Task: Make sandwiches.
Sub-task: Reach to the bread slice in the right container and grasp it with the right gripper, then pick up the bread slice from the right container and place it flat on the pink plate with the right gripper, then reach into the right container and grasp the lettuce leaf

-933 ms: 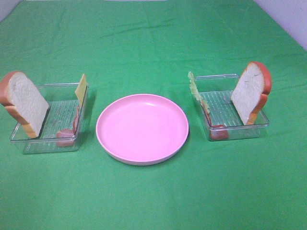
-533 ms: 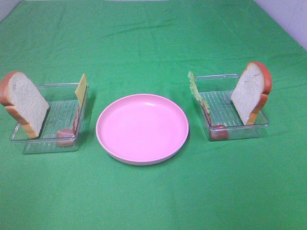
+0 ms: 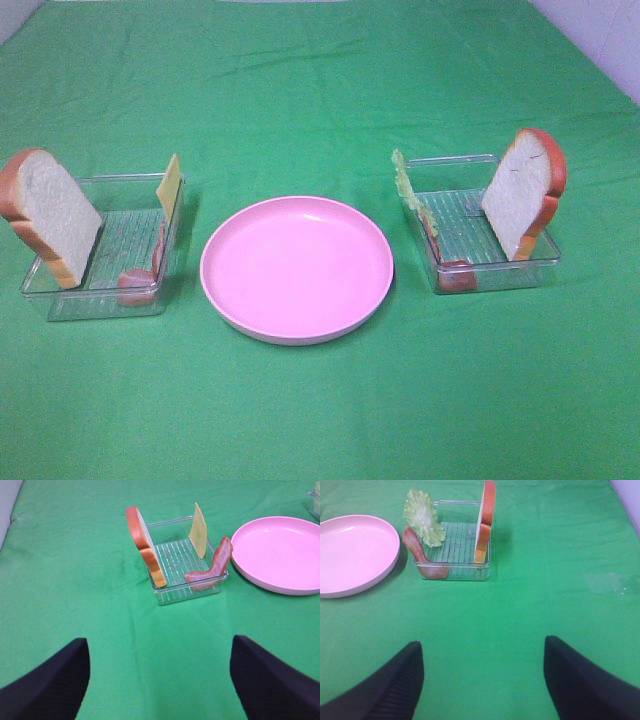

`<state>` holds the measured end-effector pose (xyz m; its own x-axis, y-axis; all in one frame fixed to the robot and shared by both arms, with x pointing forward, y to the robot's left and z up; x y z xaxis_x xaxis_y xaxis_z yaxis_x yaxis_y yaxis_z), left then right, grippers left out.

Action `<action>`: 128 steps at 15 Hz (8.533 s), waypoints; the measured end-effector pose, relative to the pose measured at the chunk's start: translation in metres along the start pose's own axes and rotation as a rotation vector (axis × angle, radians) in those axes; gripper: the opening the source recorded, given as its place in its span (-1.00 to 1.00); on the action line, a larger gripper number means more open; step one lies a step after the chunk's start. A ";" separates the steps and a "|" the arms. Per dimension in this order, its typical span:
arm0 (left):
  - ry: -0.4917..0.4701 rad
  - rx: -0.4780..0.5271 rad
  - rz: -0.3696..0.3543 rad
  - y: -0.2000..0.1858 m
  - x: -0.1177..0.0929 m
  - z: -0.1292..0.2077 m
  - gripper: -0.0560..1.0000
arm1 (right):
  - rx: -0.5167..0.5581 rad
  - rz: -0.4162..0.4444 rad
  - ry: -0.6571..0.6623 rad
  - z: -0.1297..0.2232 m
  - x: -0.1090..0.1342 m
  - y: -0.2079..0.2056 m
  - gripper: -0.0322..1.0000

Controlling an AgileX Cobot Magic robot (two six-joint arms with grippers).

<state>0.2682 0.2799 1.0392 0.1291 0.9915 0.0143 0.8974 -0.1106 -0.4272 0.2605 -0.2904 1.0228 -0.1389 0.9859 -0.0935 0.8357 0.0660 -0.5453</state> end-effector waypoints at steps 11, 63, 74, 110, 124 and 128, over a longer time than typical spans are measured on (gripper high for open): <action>0.000 0.000 0.000 0.000 0.000 0.000 0.50 | 0.000 0.000 0.000 0.000 0.000 0.000 0.32; 0.000 0.000 0.000 0.000 0.000 0.000 0.50 | 0.806 -0.228 0.179 -0.163 -0.029 0.353 -0.54; 0.000 0.000 0.000 0.000 0.000 0.000 0.50 | 0.570 -0.780 0.315 -0.222 0.067 0.255 -0.54; 0.000 0.000 0.000 0.000 0.000 0.000 0.50 | 0.675 -0.482 0.140 -0.170 0.143 0.311 0.40; 0.000 0.000 0.000 0.000 0.000 0.000 0.50 | 0.872 -0.215 -0.039 -0.187 0.130 0.389 0.53; 0.000 0.000 0.000 0.000 0.000 0.000 0.50 | 0.908 -0.148 -0.098 -0.160 0.126 0.417 0.51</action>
<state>0.2682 0.2799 1.0392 0.1291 0.9915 0.0143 0.8974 -0.1106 -0.4272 0.6769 -0.1139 0.9171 -0.2901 0.9568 -0.0189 0.0750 0.0031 -0.9972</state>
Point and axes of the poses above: a point on each arm's last joint axis where the gripper is mounted, y pointing out along that axis toward the gripper, x along the wrist's bending axis when the last joint is at zero, z = x × y, the point moved 4 cm from there along y, pointing out along that axis toward the gripper, and after that the axes turned 2 degrees about -y, right-handed, at the moved point
